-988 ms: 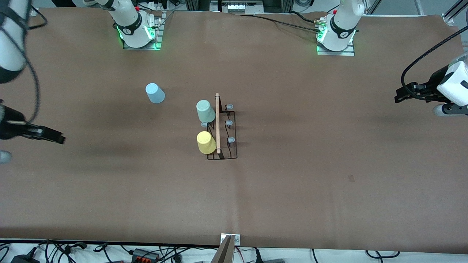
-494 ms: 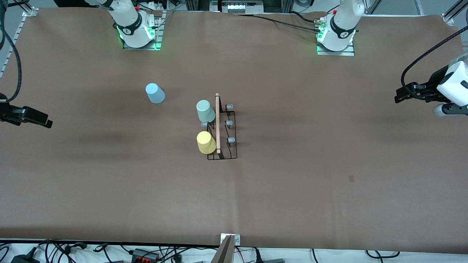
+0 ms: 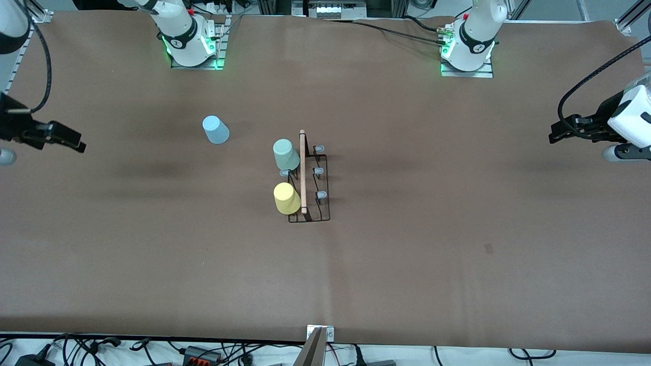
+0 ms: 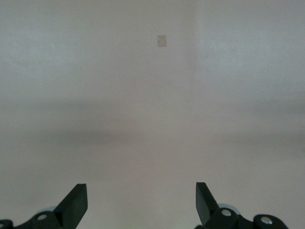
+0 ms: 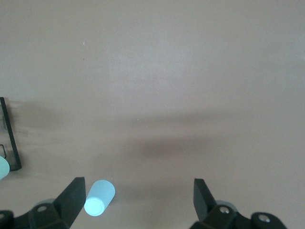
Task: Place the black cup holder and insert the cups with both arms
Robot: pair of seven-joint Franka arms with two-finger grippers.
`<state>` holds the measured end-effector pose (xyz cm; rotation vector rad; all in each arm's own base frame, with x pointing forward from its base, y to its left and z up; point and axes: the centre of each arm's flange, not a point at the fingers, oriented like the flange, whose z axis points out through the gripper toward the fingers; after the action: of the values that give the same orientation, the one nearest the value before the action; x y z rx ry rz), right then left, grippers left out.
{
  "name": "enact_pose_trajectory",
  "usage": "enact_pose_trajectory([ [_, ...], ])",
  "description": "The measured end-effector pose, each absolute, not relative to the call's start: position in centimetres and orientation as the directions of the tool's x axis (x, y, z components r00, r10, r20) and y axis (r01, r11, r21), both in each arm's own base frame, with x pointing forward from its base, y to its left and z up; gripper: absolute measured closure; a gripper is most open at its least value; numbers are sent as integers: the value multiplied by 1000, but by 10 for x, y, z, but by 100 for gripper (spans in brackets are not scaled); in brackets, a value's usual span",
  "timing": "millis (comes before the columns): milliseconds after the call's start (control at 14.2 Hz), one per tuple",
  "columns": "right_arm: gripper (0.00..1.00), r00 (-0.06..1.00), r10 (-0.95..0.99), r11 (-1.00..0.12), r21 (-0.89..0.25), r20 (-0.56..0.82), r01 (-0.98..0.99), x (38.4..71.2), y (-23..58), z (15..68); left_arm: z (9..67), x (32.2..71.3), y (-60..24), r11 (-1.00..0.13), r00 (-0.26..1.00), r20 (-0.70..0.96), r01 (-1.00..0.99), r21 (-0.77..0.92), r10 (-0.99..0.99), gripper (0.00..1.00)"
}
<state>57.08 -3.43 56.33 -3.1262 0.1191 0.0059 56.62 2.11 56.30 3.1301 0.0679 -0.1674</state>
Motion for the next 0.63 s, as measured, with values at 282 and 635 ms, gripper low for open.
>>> enact_pose_trajectory([
  [282,0,997,-72,-997,-14,2,-72,562,-34,560,563,566,21,-999,993,-107,44,4,43,0],
  [635,0,997,-64,-998,-14,32,-63,561,-33,572,563,566,21,-999,993,-107,44,4,43,0],
])
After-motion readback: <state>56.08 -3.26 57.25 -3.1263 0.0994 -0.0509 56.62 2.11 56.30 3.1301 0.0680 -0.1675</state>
